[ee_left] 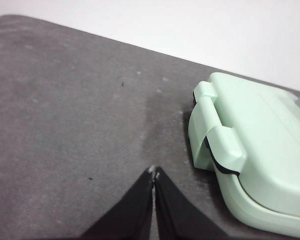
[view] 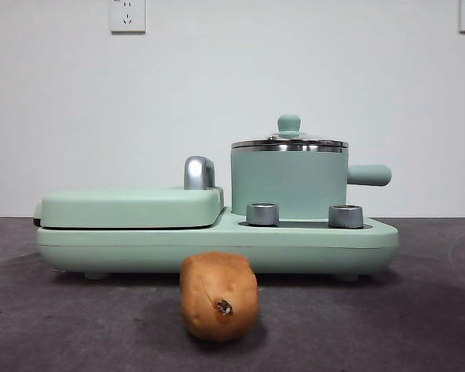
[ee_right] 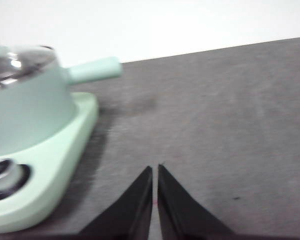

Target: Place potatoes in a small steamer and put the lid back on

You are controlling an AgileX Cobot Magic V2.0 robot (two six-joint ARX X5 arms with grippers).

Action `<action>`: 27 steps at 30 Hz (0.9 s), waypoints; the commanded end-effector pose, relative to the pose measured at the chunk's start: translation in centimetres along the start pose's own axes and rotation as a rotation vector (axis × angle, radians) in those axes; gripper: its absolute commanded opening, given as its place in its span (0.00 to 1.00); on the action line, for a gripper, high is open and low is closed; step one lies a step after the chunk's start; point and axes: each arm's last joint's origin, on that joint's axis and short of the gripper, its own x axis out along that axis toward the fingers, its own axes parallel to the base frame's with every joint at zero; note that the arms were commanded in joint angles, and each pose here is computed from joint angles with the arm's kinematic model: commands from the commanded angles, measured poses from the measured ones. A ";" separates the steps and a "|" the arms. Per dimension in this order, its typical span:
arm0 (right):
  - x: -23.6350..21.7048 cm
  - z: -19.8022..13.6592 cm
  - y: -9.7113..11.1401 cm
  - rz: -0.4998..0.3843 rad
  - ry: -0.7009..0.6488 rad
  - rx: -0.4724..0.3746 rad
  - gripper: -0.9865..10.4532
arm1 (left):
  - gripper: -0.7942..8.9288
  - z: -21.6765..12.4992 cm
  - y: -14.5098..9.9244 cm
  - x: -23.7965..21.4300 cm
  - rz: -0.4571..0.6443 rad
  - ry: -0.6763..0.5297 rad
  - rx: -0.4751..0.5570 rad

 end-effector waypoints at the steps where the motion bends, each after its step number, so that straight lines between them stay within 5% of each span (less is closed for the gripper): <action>1: -0.5 1.3 0.4 0.016 -0.014 0.116 0.09 | 0.09 0.7 -0.3 -0.2 -0.007 -0.005 -0.042; 8: -2.1 5.3 1.5 0.039 0.009 0.174 0.09 | 0.09 4.9 -1.6 -1.2 -0.031 -0.029 -0.078; 16: -2.5 10.8 3.1 0.154 0.096 0.174 0.09 | 0.09 10.9 -4.0 -0.5 -0.096 0.095 -0.054; 27: -0.5 16.2 4.9 0.381 0.324 0.067 0.09 | 0.09 14.8 -7.2 4.3 -0.341 0.306 -0.027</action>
